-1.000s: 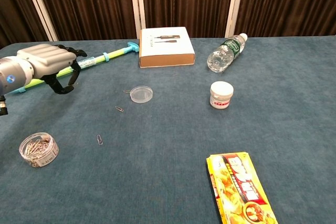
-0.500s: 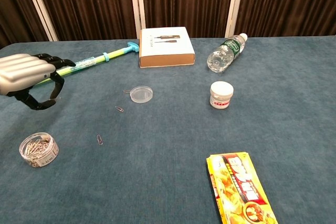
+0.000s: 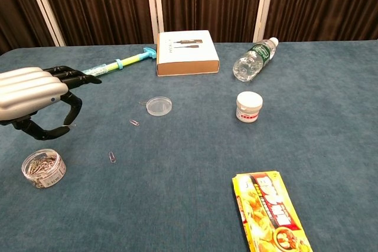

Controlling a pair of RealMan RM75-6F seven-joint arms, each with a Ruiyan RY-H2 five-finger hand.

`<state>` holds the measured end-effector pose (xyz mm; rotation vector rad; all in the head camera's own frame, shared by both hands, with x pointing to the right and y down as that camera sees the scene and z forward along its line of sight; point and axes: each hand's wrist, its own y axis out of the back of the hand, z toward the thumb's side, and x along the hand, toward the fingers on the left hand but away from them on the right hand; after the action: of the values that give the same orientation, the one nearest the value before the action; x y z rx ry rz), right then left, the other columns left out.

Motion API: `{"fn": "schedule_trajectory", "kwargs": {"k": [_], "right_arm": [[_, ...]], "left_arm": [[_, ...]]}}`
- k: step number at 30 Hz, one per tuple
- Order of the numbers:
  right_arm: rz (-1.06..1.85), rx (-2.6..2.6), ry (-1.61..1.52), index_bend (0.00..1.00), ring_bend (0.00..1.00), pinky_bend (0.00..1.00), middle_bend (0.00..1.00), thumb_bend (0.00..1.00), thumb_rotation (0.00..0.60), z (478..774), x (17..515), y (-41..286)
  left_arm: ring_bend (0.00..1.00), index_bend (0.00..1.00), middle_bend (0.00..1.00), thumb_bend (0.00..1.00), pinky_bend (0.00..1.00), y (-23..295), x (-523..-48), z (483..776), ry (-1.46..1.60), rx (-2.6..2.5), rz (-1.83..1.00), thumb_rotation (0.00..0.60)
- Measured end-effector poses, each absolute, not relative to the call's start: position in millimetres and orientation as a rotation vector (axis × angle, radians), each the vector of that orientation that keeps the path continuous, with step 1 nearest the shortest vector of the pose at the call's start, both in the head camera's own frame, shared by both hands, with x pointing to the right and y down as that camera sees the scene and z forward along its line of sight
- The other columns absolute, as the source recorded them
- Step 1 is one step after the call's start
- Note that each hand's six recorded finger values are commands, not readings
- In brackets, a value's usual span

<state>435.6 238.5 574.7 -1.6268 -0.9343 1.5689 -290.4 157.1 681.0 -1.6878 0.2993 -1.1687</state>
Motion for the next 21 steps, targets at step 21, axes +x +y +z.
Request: {"fn": "schedule_trajectory", "kwargs": {"k": [21], "right_arm": [[1.55, -1.628, -0.936, 0.0, 0.0, 0.0, 0.0, 0.0, 0.6, 570, 434, 241]], "left_arm": [[0.0, 0.6, 0.0, 0.41, 0.03, 195, -321, 664, 0.265, -1.71, -1.172, 0.6]]}}
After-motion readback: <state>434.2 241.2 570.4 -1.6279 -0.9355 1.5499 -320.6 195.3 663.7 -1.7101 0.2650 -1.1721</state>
